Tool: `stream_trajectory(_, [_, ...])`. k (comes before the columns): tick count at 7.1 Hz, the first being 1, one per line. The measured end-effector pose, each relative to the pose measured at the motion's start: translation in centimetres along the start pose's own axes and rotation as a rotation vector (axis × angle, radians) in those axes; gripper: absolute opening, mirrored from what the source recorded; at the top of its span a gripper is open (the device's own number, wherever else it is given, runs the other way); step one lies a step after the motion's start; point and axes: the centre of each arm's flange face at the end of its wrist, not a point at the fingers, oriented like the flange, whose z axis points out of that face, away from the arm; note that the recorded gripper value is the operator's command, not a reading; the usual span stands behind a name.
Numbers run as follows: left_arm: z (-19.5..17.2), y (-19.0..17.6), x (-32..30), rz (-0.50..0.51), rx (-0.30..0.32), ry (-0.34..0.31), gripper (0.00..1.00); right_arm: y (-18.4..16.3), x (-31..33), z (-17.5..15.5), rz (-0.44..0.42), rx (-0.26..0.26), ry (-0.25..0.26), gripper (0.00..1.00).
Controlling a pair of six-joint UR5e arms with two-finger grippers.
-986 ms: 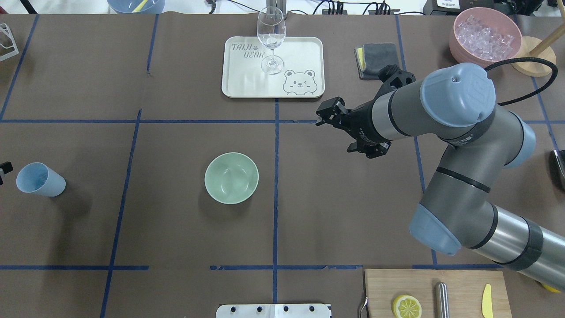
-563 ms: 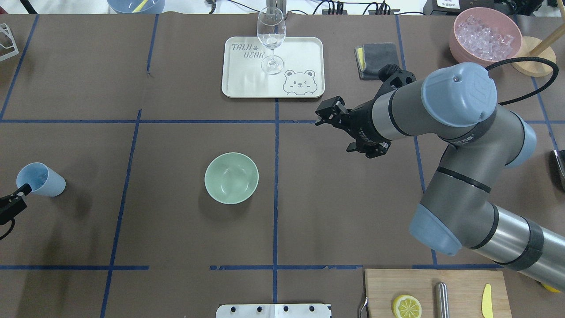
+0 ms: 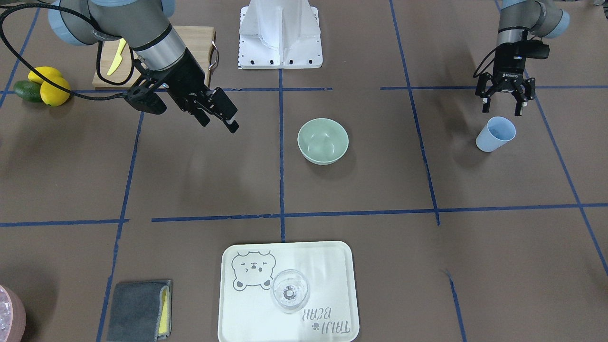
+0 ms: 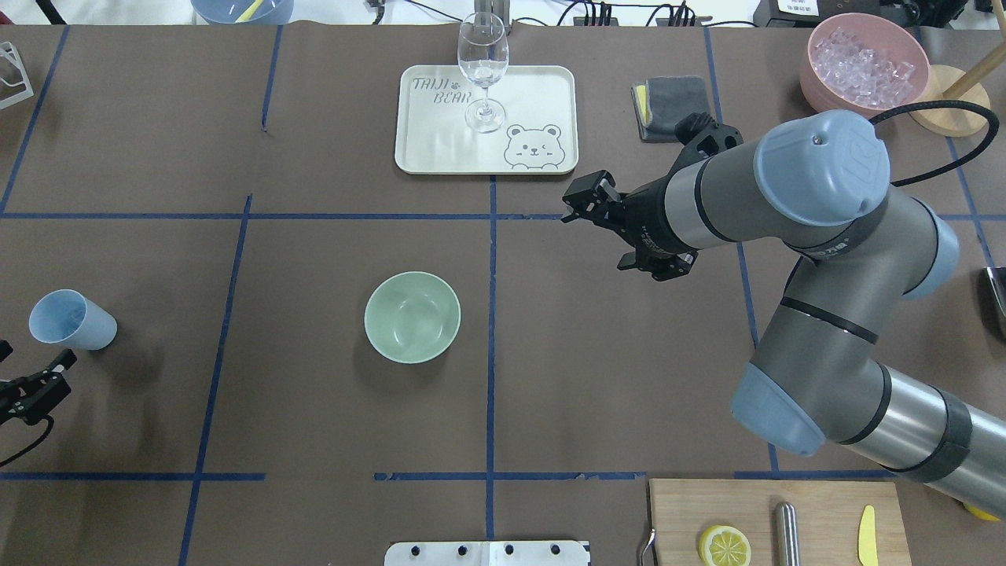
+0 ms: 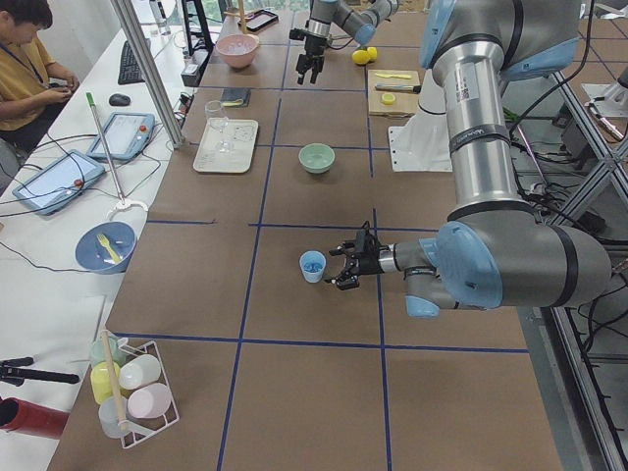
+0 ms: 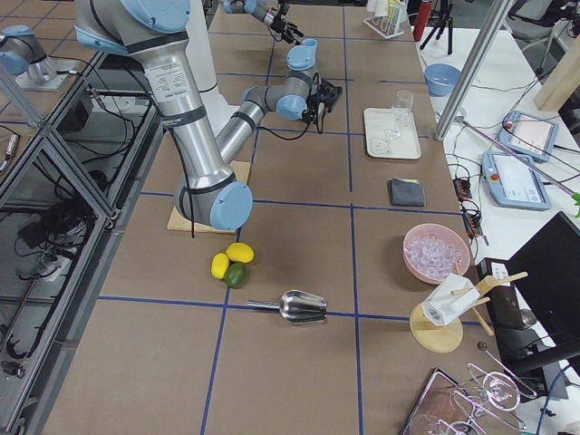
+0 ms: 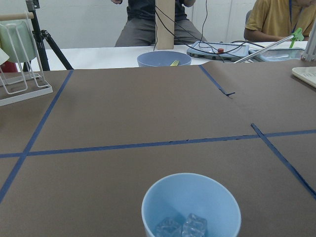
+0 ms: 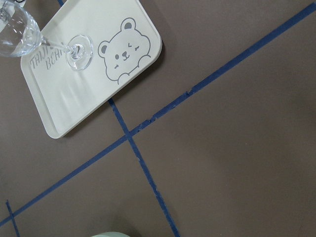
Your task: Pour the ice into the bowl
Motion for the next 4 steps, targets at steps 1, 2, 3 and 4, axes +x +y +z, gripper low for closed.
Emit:
stream_trajectory(1, [0.5,0.9,0.4,0.001,0.027,-0.006,0.99,-0.1,0.1,0.0,0.001,0.001,0.001,1.00])
stream_trajectory(2, [1.1,1.6,0.8,0.002,0.064,-0.015,0.98,-0.1,0.2,0.0,0.001,0.002,0.001,1.00])
stream_trajectory(3, [1.8,2.5,1.5,0.002,0.102,-0.025,0.96,-0.1,0.2,-0.1,0.000,0.002,0.001,1.00])
stream_trajectory(4, [2.4,3.2,1.9,0.005,0.125,-0.032,0.97,-0.2,0.3,-0.1,-0.005,0.003,0.002,1.00])
